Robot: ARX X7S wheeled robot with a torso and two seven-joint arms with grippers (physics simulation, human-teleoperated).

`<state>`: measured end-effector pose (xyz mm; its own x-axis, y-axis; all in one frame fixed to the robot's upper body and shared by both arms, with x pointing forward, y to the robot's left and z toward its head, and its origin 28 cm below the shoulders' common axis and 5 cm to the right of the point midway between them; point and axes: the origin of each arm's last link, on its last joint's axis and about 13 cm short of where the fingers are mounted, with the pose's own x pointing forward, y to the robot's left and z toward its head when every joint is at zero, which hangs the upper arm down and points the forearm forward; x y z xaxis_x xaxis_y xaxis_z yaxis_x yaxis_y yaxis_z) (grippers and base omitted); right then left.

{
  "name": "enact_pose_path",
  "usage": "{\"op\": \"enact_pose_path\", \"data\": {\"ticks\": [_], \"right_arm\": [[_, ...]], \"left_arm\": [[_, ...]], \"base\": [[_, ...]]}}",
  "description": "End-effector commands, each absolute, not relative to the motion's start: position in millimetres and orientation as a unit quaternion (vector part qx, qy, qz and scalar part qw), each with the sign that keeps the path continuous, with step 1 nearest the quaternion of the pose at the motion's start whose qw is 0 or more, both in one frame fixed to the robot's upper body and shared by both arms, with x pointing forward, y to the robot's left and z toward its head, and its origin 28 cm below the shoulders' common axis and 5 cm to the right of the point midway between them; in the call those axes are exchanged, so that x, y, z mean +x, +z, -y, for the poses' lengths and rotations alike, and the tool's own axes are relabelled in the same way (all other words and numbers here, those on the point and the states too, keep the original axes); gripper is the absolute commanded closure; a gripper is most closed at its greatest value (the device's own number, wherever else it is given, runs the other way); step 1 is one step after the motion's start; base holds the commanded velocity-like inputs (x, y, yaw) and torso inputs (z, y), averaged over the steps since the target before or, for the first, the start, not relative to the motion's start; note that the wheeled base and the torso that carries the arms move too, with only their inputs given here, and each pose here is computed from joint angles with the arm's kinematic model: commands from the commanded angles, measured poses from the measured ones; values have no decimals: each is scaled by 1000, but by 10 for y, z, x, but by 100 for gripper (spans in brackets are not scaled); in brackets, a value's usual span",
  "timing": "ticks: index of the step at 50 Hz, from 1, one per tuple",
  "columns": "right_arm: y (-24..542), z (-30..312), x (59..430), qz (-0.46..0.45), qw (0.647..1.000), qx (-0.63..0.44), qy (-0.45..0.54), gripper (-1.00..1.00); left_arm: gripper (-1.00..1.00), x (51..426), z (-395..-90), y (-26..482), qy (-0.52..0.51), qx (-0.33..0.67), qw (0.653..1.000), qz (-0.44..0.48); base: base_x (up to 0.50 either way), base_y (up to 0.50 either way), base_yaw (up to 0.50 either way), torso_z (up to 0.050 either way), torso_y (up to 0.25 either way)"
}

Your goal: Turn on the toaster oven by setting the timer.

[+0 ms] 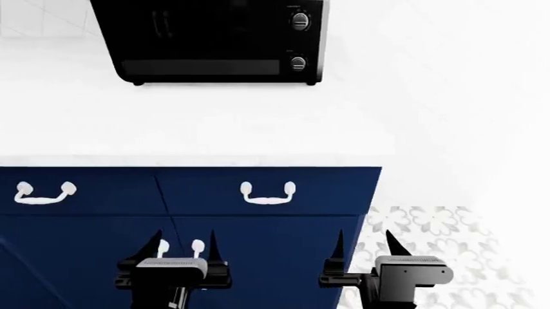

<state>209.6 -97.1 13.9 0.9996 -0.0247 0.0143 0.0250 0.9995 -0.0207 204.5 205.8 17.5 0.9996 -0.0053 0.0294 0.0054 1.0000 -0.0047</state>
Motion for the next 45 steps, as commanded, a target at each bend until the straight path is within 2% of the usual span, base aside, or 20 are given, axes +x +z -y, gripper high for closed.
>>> {"op": "enact_pose_path", "data": {"ticks": [1, 11, 22, 45], "right_arm": [[131, 962, 2099, 8, 1000, -18, -15, -100], [125, 961, 2099, 6, 1000, -12, -11, -100], [116, 958, 2101, 2, 1000, 3, -8, -100], [125, 951, 2112, 3, 1000, 7, -7, -100]], "left_arm": [[-100, 2035, -2060, 184, -3, 0, 1000, 18], [-100, 2040, -2064, 189, -4, 0, 1000, 19], [-100, 2026, -2065, 194, -5, 3, 1000, 22], [-100, 2018, -2066, 196, -10, 5, 1000, 22]], "base": [[0, 500, 0, 0, 0], [0, 500, 0, 0, 0], [0, 0, 0, 0, 0], [0, 0, 0, 50, 0]]}}
